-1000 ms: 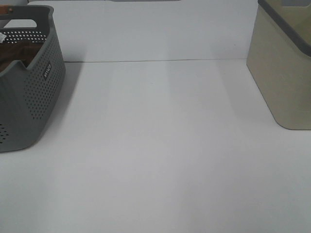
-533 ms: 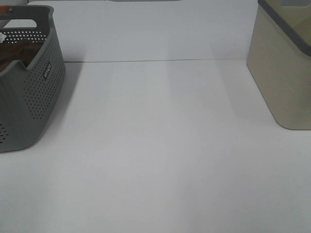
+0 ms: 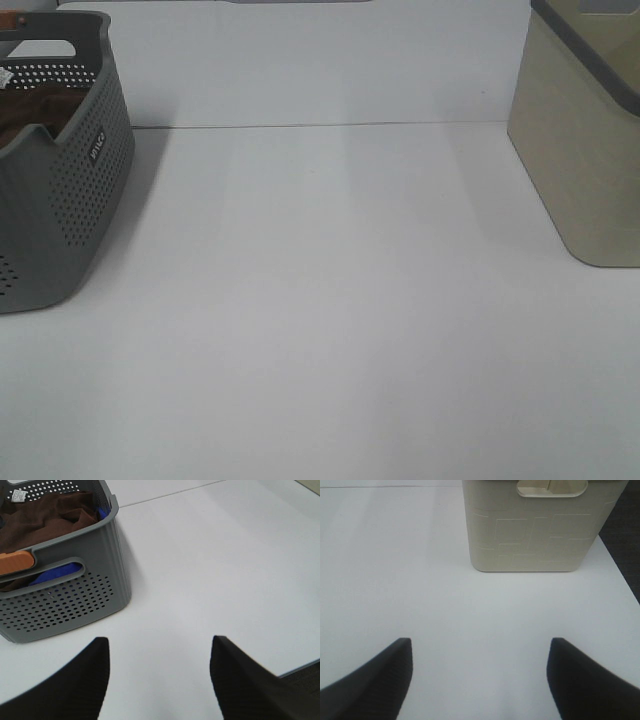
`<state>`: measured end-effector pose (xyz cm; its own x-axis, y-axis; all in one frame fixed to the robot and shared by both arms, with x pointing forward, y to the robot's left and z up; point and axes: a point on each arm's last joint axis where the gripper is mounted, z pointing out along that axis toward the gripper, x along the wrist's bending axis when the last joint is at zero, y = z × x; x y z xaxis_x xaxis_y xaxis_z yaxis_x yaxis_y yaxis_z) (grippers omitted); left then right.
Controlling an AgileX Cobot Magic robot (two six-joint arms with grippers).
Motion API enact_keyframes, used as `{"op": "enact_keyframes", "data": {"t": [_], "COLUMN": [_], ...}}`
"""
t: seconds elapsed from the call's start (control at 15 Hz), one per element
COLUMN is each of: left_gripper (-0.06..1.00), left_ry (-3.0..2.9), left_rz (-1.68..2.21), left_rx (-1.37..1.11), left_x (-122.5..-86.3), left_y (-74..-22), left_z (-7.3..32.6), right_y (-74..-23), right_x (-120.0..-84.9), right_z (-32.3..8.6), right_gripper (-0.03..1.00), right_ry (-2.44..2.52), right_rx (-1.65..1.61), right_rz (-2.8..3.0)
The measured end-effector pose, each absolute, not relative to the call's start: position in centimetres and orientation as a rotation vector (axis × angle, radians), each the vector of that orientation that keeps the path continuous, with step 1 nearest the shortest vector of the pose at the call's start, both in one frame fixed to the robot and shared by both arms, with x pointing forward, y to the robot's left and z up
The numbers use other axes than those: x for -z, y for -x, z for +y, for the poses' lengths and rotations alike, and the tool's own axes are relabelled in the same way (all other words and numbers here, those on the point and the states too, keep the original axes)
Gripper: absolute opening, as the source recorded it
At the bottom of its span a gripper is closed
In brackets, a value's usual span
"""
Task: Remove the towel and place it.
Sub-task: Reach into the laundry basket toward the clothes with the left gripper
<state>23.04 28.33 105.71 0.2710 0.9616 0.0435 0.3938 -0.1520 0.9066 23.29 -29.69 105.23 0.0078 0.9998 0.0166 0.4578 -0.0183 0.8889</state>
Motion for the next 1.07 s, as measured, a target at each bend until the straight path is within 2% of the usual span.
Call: {"op": "enact_keyframes", "data": {"t": [1.07], "left_gripper": [0.57], "left_ry": [-1.703], "left_rz": [1.252], "left_rx": [-0.852], "left_x": [-105.71], "left_y": [-23.04], "left_z": [28.33], "right_y": [-23.29], "right_x": [-105.23], "right_z": [-29.69], "right_gripper": [0.71], "right_ry": [-1.567], "right_rx": [-0.956], "right_rz": [1.539]}}
